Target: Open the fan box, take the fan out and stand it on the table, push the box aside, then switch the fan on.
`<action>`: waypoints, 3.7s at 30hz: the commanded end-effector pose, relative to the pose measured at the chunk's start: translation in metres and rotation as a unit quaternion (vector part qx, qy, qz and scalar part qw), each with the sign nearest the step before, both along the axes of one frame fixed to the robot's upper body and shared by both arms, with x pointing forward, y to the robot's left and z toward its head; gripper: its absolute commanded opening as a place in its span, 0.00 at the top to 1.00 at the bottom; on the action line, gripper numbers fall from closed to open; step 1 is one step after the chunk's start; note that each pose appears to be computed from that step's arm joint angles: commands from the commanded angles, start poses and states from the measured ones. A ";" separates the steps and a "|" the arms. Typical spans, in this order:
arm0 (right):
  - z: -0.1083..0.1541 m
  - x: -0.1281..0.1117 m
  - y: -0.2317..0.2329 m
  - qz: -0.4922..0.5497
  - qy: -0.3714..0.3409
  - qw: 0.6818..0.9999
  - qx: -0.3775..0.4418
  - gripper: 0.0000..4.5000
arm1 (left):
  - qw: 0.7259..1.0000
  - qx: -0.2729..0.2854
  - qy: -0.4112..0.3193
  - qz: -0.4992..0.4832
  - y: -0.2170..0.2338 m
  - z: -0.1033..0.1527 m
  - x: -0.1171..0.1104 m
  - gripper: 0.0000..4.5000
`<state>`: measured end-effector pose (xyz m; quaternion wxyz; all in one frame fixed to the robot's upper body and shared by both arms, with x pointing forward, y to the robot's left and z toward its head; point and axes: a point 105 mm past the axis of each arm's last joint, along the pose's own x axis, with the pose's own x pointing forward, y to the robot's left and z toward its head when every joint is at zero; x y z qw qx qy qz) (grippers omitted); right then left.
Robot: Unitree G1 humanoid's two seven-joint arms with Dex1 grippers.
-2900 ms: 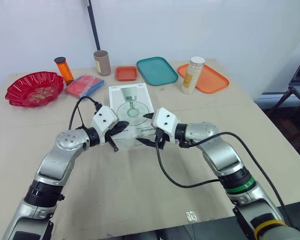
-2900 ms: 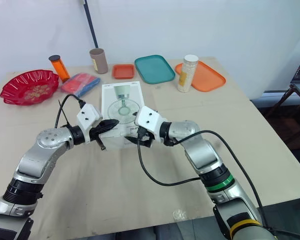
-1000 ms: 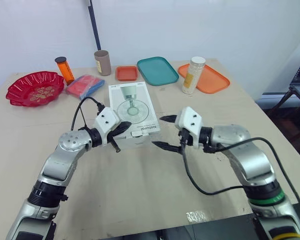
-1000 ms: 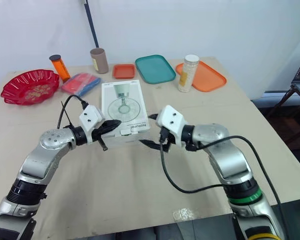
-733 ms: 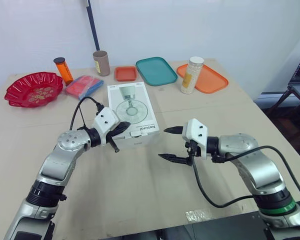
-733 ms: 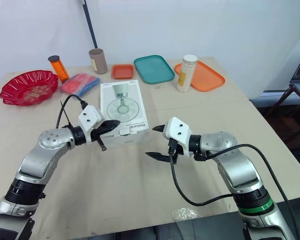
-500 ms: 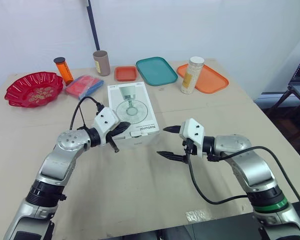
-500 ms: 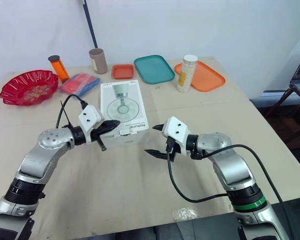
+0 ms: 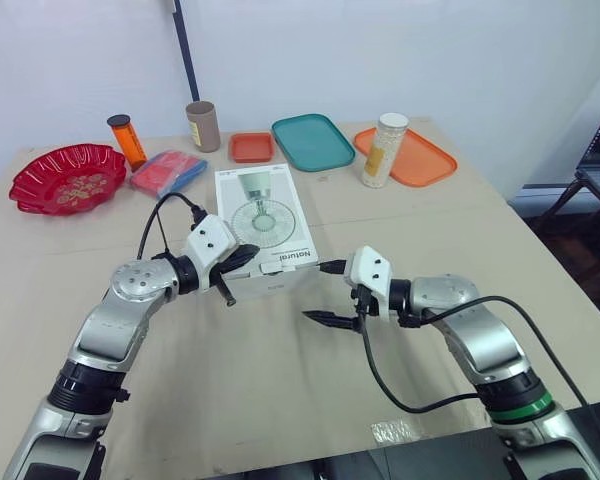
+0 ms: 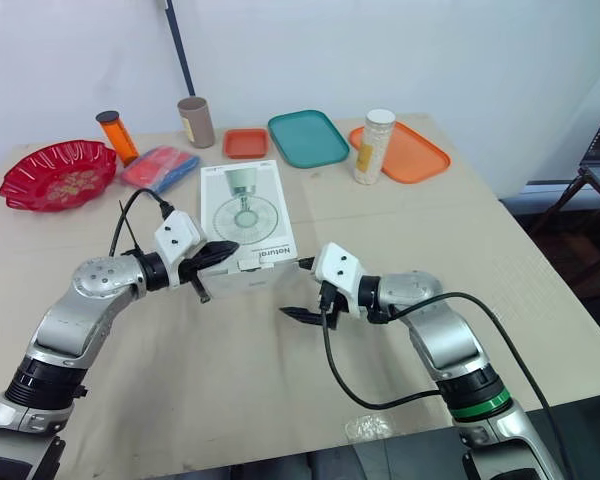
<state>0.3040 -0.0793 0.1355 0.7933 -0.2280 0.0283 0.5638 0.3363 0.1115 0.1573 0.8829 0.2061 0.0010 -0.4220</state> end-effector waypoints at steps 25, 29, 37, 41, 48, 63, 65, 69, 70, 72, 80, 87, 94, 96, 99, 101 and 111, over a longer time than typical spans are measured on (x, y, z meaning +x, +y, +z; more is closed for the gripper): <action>-0.011 -0.028 0.010 0.097 -0.011 0.995 -0.032 0.00 | 0.999 0.018 0.022 0.021 0.013 -0.007 0.001 0.98; -0.003 -0.014 0.003 0.053 -0.037 0.998 -0.016 0.00 | 0.999 0.018 0.021 0.022 0.013 -0.006 0.001 0.98; 0.002 -0.008 -0.012 -0.024 0.039 0.998 0.039 0.00 | 0.999 0.020 0.025 0.016 0.012 -0.009 0.001 0.98; -0.004 0.000 -0.007 -0.045 0.056 0.996 0.055 0.00 | 0.999 0.020 0.023 0.013 0.010 -0.007 0.002 0.98; -0.018 0.019 0.001 -0.069 0.084 0.992 0.065 0.00 | 0.999 0.024 0.023 0.015 0.013 -0.007 0.000 0.98; -0.018 0.008 0.002 -0.045 0.102 0.991 0.074 0.00 | 0.999 0.021 0.023 0.021 0.013 -0.009 -0.002 0.98; -0.018 0.006 0.003 -0.040 0.105 0.991 0.076 0.00 | 0.999 0.021 0.023 0.021 0.013 -0.010 -0.002 0.98; -0.016 0.004 0.006 -0.033 0.106 0.991 0.080 0.00 | 0.999 0.020 0.022 0.021 0.012 -0.010 -0.002 0.98; -0.015 0.003 0.007 -0.031 0.107 0.990 0.083 0.00 | 0.999 0.019 0.021 0.021 0.012 -0.010 -0.002 0.98; -0.013 0.001 0.008 -0.024 0.107 0.990 0.086 0.00 | 0.999 0.018 0.021 0.022 0.012 -0.010 -0.002 0.98; -0.010 -0.003 0.012 -0.009 0.108 0.990 0.088 0.00 | 0.999 0.017 0.022 0.024 0.012 -0.010 -0.003 0.98; 0.001 -0.015 0.008 0.021 0.120 0.988 0.095 0.00 | 0.999 0.018 0.023 0.021 0.011 -0.011 -0.003 0.98; 0.019 -0.028 0.003 0.049 0.125 0.985 0.107 0.00 | 0.999 0.019 0.022 0.020 0.014 -0.008 -0.003 0.98; 0.024 -0.030 0.002 0.054 0.125 0.985 0.110 0.00 | 0.999 0.021 0.021 0.022 0.016 -0.007 -0.003 0.98; 0.029 -0.029 0.003 0.057 0.117 0.985 0.115 0.00 | 0.999 0.022 0.017 0.025 0.021 -0.003 -0.002 0.98; 0.031 -0.028 0.004 0.057 0.112 0.985 0.117 0.00 | 0.999 0.021 0.013 0.030 0.024 0.000 -0.001 0.98; 0.036 -0.033 0.006 0.071 0.110 0.984 0.120 0.00 | 0.999 0.019 -0.001 0.037 0.033 0.009 -0.002 0.98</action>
